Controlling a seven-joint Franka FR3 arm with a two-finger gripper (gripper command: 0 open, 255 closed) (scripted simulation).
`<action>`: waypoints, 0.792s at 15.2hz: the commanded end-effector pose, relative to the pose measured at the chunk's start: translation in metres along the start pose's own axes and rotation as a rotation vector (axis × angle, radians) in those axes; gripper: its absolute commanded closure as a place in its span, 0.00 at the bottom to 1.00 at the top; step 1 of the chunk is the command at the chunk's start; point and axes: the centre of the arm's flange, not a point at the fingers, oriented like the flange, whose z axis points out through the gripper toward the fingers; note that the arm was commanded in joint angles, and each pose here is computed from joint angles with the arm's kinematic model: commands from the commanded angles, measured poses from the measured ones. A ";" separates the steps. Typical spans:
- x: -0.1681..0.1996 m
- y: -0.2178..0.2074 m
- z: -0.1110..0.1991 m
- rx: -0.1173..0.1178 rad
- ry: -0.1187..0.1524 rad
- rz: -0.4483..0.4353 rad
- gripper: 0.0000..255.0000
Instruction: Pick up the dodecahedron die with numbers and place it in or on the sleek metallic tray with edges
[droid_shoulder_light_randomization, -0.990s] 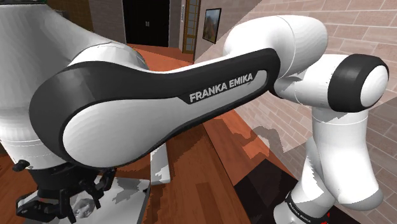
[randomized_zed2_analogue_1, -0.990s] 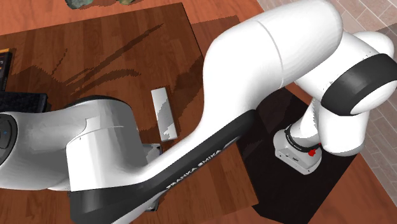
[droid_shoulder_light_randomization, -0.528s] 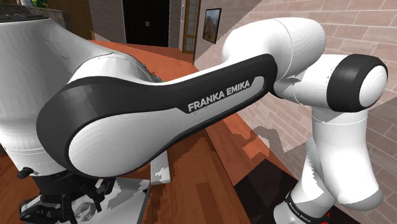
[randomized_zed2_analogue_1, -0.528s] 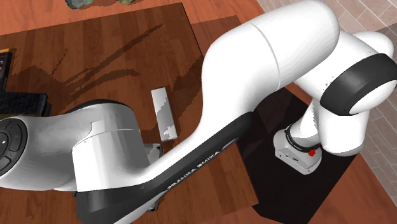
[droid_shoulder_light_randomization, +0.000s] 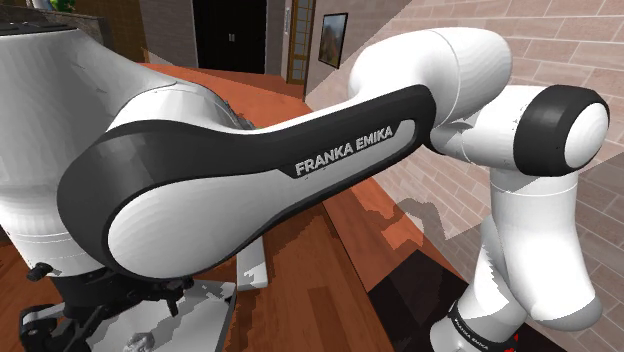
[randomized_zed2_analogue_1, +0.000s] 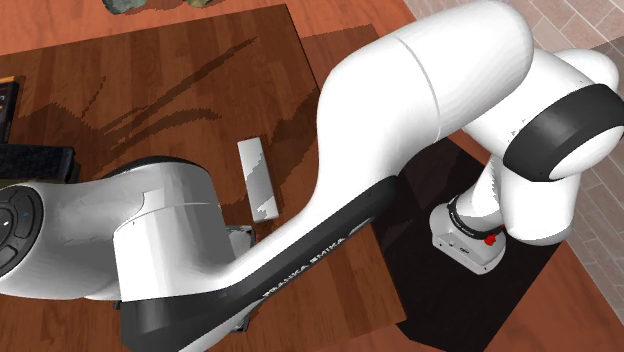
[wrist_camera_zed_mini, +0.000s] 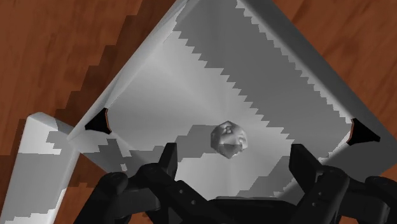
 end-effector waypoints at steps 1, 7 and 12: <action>0.000 0.000 -0.013 0.000 0.000 0.000 0.00; 0.000 0.000 -0.050 0.000 0.000 0.000 0.00; 0.000 0.000 -0.050 0.000 0.000 0.000 0.00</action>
